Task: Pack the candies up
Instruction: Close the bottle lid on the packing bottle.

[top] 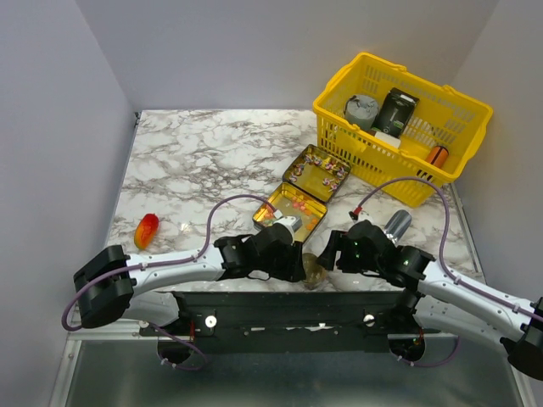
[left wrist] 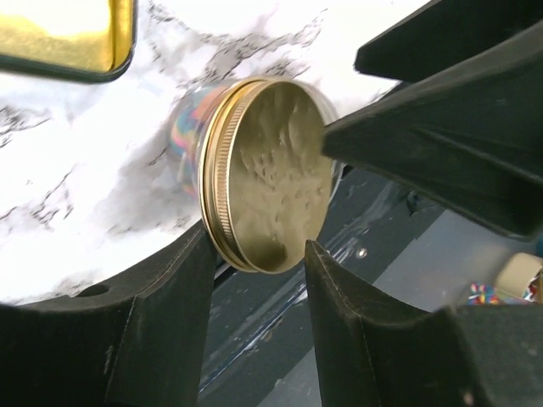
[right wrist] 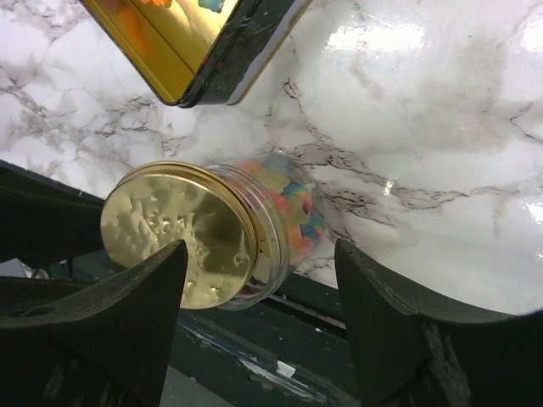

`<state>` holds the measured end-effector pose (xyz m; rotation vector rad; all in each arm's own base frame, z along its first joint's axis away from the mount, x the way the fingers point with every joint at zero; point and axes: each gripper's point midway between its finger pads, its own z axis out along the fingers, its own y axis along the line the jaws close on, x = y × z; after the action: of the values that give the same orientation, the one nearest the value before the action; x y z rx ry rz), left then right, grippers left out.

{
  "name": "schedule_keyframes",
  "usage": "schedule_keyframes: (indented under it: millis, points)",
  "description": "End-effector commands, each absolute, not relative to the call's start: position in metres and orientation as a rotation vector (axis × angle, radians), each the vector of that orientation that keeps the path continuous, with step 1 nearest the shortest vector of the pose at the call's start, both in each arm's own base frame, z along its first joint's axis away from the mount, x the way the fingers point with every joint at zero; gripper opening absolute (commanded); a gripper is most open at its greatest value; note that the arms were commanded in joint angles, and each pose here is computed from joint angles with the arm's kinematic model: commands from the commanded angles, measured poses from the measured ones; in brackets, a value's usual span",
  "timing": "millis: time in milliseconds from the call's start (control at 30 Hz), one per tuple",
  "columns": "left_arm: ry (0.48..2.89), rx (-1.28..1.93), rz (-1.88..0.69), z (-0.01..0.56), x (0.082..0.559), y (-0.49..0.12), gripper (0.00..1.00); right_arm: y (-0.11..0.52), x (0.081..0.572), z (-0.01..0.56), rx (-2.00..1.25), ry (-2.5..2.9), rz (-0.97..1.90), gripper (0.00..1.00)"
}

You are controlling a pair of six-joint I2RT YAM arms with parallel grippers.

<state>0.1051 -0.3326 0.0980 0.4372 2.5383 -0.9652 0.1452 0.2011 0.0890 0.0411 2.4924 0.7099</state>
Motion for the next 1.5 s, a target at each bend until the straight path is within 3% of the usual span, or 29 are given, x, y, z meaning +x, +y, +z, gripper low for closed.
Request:
schedule_keyframes:
  millis: [0, 367, 900, 1233, 1467]
  points:
    - [2.515, 0.44, -0.912, 0.103, 0.109, -0.326, 0.56, 0.206, 0.143, 0.094, -0.002, 2.469, 0.752, 0.77]
    - [2.526, 0.452, -0.852, 0.092, 0.111, -0.324, 0.54, 0.204, 0.142, 0.084, -0.002, 2.502, 0.721, 0.76]
    - [2.508, 0.519, -0.82, 0.091, 0.115, -0.335, 0.54, 0.205, 0.138, 0.082, 0.016, 2.512, 0.747, 0.67]
    - [2.497, 0.526, -0.815, 0.094, 0.118, -0.339, 0.54, 0.194, 0.137, 0.068, 0.077, 2.536, 0.683, 0.59]
    - [2.504, 0.529, -0.806, 0.09, 0.118, -0.338, 0.54, 0.191, 0.136, 0.067, 0.101, 2.53, 0.683, 0.47]
